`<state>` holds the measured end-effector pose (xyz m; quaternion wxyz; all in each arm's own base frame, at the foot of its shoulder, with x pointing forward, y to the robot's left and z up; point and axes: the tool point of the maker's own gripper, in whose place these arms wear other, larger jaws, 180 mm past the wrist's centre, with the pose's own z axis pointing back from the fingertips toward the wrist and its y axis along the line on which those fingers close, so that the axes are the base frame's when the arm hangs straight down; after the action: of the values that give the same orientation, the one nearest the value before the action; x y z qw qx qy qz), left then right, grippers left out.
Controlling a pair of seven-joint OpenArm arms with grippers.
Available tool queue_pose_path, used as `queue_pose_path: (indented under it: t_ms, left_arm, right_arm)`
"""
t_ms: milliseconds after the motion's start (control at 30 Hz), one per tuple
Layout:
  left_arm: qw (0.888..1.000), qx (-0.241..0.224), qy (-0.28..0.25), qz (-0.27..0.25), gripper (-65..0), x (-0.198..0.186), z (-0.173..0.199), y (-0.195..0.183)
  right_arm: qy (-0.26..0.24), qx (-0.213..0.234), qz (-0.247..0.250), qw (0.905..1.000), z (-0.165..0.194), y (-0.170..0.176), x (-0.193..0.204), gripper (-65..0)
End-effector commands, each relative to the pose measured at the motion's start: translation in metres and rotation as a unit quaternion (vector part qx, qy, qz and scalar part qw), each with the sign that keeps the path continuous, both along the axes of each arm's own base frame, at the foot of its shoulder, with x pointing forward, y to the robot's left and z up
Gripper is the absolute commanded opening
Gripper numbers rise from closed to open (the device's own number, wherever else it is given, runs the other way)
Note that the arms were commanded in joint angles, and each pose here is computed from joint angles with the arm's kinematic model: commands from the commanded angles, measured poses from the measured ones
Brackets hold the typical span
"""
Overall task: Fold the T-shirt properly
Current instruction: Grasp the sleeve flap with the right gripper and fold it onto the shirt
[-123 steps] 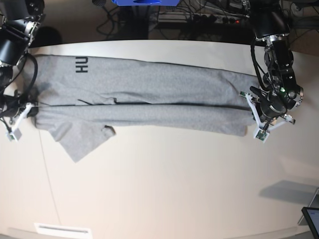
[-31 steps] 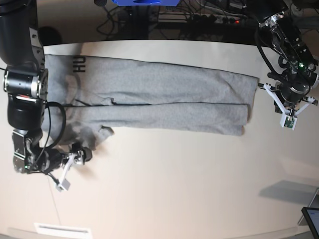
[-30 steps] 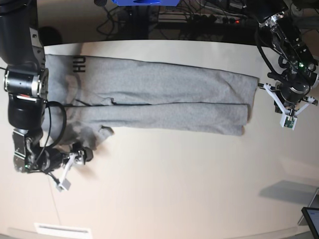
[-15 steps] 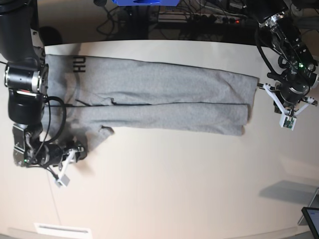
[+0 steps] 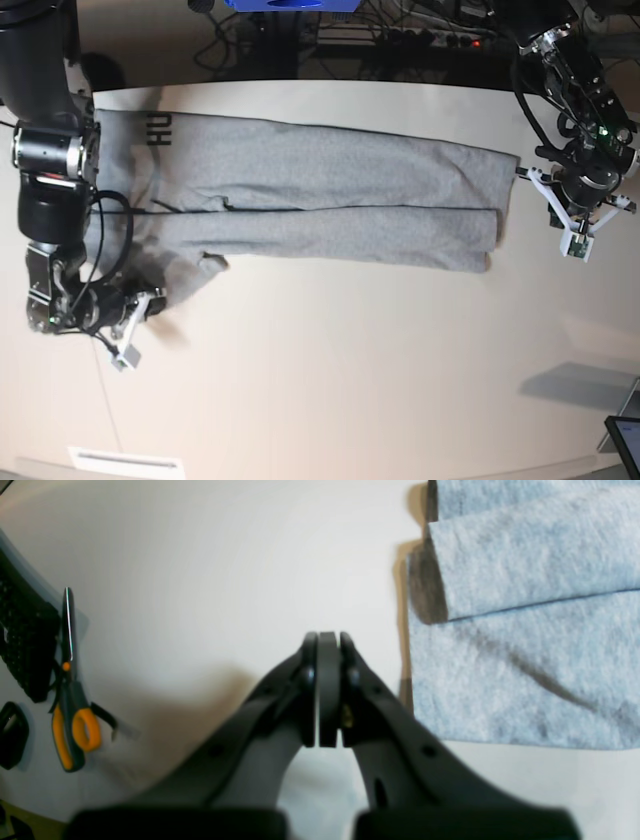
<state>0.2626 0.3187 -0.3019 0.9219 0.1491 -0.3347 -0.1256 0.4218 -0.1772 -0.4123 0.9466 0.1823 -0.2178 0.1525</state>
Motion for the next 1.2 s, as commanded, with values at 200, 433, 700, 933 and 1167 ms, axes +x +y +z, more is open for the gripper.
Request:
queue_pose_path:
  t_ms: [200,433,700,933,1167]
  left_arm:
    - [1.000,0.008,-0.021,-0.007,-65.0,0.008,0.013,0.002]
    - [1.000,0.006,-0.022,-0.008,-65.0,0.009,0.012,0.000]
    - [1.000,0.002,-0.017,-0.006,-65.0,0.008,0.008,0.001]
    - [1.000,-0.004,-0.026,-0.002,-65.0,0.016,0.012,0.002]
    - [1.000,-0.029,-0.004,0.010,-65.0,0.018,-0.008,0.006]
  right_arm:
    - [-0.078,-0.070,-0.009,0.9945,0.063,-0.039,0.010,-65.0]
    - [-0.102,-0.136,0.012,0.9855,0.090,-0.044,-0.006,-65.0]
    - [-0.110,-0.174,0.008,0.9785,0.095,-0.051,-0.040,-65.0]
    - [-0.102,-0.190,0.022,0.9762,0.079,-0.046,-0.077,-65.0]
    - [-0.097,-0.207,0.037,0.9727,0.071,-0.042,-0.112,-65.0]
